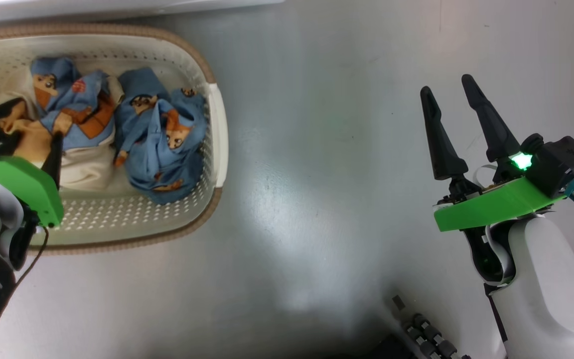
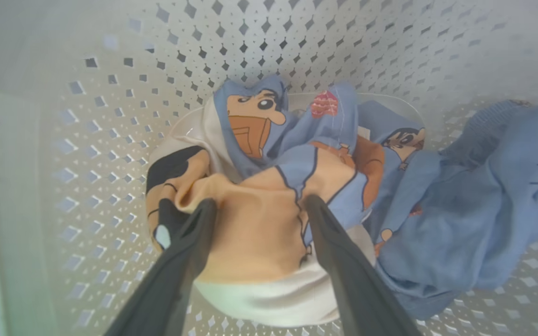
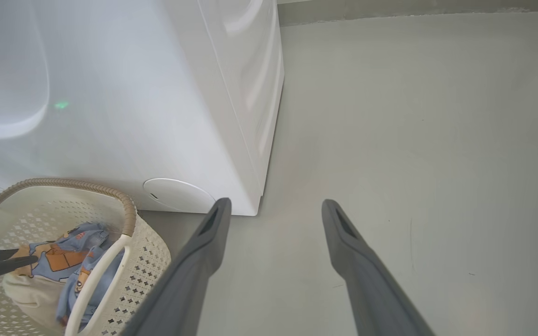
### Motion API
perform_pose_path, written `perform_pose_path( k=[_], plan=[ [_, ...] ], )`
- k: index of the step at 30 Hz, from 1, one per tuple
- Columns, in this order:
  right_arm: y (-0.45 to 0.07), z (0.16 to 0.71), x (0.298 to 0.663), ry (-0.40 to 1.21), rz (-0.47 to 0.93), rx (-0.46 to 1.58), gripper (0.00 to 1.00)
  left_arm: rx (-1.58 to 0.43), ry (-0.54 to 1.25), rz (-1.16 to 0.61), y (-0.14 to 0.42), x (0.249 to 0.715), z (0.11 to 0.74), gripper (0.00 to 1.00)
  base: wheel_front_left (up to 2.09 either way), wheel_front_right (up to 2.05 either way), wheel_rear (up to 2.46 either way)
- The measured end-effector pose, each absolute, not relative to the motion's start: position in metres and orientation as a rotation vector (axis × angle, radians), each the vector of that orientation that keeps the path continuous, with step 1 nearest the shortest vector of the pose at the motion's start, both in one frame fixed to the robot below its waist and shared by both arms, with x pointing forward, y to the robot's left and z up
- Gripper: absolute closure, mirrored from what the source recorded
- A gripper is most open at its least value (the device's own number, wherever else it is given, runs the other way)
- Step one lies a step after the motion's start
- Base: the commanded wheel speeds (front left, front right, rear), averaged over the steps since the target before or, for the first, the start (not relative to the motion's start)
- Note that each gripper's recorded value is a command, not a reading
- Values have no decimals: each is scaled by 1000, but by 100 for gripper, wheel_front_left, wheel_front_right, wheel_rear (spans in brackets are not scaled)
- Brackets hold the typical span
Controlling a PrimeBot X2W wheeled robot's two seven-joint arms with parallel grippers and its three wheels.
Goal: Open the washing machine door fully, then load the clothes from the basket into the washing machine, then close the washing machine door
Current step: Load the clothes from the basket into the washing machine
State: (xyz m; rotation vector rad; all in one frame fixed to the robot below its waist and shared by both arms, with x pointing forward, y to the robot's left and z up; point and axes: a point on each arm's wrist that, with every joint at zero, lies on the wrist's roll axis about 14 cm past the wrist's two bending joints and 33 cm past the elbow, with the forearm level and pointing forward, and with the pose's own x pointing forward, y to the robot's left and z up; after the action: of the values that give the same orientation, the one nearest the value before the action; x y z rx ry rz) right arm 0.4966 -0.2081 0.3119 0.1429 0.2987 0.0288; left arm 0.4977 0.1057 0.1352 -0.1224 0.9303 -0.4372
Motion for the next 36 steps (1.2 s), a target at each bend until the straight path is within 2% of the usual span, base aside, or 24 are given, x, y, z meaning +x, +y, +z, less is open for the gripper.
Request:
perform_pose_path(
  k=[6,7,8,9,10,12,14,29,36],
  plan=[
    [-208,309,496,305,28,144,0,-118,955,-448,106,495,130,0,0,0,0],
    [-208,309,496,305,28,144,0,-117,957,-448,106,495,130,5,0,0,0],
    [-207,309,496,304,28,145,0,-116,959,-450,106,495,130,44,0,0,0],
    [-207,309,496,303,29,145,0,-114,962,-454,106,494,129,53,0,0,0],
    [-207,309,497,302,30,144,0,-113,964,-455,106,493,129,56,0,0,0],
    [-207,311,498,299,31,144,0,-109,966,-458,106,493,129,87,0,0,0],
    [-206,312,498,295,32,145,0,-116,961,-453,106,496,132,100,0,0,0],
    [-206,346,500,228,30,153,0,-234,834,-416,94,515,188,100,0,0,0],
    [-209,361,483,226,17,161,0,-279,731,-391,98,514,232,100,0,0,0]
  ],
)
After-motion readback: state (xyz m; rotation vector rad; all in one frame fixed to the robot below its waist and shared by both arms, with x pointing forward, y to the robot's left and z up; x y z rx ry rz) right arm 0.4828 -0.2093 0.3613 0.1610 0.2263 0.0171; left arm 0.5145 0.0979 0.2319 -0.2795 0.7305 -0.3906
